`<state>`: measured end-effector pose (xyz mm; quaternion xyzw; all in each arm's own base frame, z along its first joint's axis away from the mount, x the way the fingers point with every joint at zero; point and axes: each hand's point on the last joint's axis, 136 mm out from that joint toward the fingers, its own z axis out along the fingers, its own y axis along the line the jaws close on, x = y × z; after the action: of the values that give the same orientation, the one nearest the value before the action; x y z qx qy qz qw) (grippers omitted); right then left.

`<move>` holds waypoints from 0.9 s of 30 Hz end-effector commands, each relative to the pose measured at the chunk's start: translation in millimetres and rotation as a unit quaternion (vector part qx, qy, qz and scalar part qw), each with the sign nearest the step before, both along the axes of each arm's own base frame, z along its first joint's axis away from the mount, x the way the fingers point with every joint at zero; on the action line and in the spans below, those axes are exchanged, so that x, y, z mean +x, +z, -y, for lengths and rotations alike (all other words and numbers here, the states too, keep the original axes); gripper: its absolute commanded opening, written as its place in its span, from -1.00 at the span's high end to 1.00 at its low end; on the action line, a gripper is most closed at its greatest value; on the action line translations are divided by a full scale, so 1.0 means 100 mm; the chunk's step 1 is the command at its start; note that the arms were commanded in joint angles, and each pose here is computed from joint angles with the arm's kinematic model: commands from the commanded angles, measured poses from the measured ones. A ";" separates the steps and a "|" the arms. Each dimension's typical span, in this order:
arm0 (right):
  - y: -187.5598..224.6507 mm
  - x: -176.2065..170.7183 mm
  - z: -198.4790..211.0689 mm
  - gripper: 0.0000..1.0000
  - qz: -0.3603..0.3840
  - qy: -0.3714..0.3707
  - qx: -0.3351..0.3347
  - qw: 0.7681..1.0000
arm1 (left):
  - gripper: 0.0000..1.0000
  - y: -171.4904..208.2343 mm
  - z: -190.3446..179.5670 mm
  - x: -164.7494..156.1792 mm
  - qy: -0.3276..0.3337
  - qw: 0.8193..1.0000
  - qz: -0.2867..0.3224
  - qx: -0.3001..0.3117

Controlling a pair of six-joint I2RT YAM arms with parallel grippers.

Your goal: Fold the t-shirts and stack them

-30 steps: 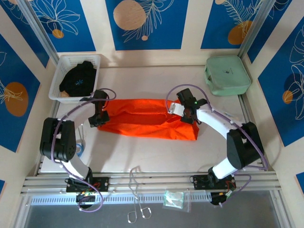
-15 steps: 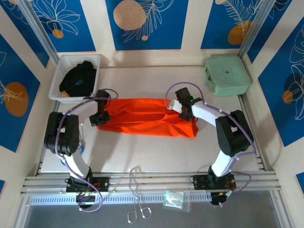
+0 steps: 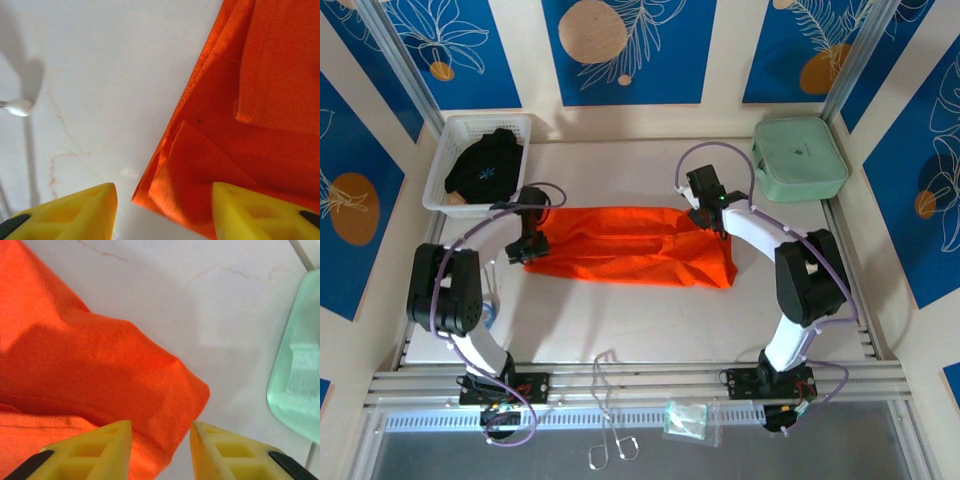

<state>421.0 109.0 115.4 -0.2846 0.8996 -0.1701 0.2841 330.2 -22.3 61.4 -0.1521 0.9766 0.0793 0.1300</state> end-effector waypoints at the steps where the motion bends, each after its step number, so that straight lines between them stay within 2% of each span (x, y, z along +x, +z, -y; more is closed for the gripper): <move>1: 0.34 -0.41 0.11 0.30 -0.017 -0.172 0.112 0.979 | -0.21 0.44 0.00 0.01 -0.014 0.999 0.035 0.009; 4: 0.26 -0.88 -0.04 0.37 -0.089 -0.235 0.220 0.942 | -0.43 0.72 0.07 0.08 -0.035 0.997 0.065 0.004; 8: 0.07 -1.39 -0.23 0.47 -0.160 -0.279 0.337 0.885 | -0.37 0.83 0.21 0.30 -0.059 0.996 0.071 -0.010; 9: 0.03 -1.49 -0.25 0.51 -0.172 -0.291 0.358 0.871 | -0.30 0.81 0.26 0.39 -0.065 0.995 0.069 -0.016; 11: -0.04 -1.62 -0.29 0.66 -0.185 -0.307 0.394 0.846 | -0.01 0.75 0.33 0.58 -0.070 0.995 0.070 -0.025; 14: -0.16 -1.67 -0.31 0.97 -0.197 -0.329 0.435 0.815 | 0.38 0.59 0.43 0.87 -0.071 0.995 0.064 -0.032; 16: -0.23 -1.64 -0.28 1.00 -0.200 -0.341 0.446 0.803 | 0.60 0.46 0.49 1.04 -0.071 0.995 0.058 -0.038; 18: -0.28 -1.57 -0.23 1.00 -0.197 -0.352 0.447 0.798 | 0.72 0.32 0.54 1.16 -0.070 0.995 0.050 -0.044; 22: -0.38 -1.35 -0.12 1.00 -0.190 -0.371 0.443 0.794 | 0.82 -0.01 0.55 1.26 -0.069 0.997 0.017 -0.037; 27: -0.63 -1.10 0.01 1.00 -0.208 -0.398 0.416 0.791 | 0.85 -0.32 0.49 1.11 -0.062 0.998 -0.022 -0.024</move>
<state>295.2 106.2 54.6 0.2151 0.9564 0.1755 0.0903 449.3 -71.7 34.7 -0.0925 0.9870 0.0456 0.1234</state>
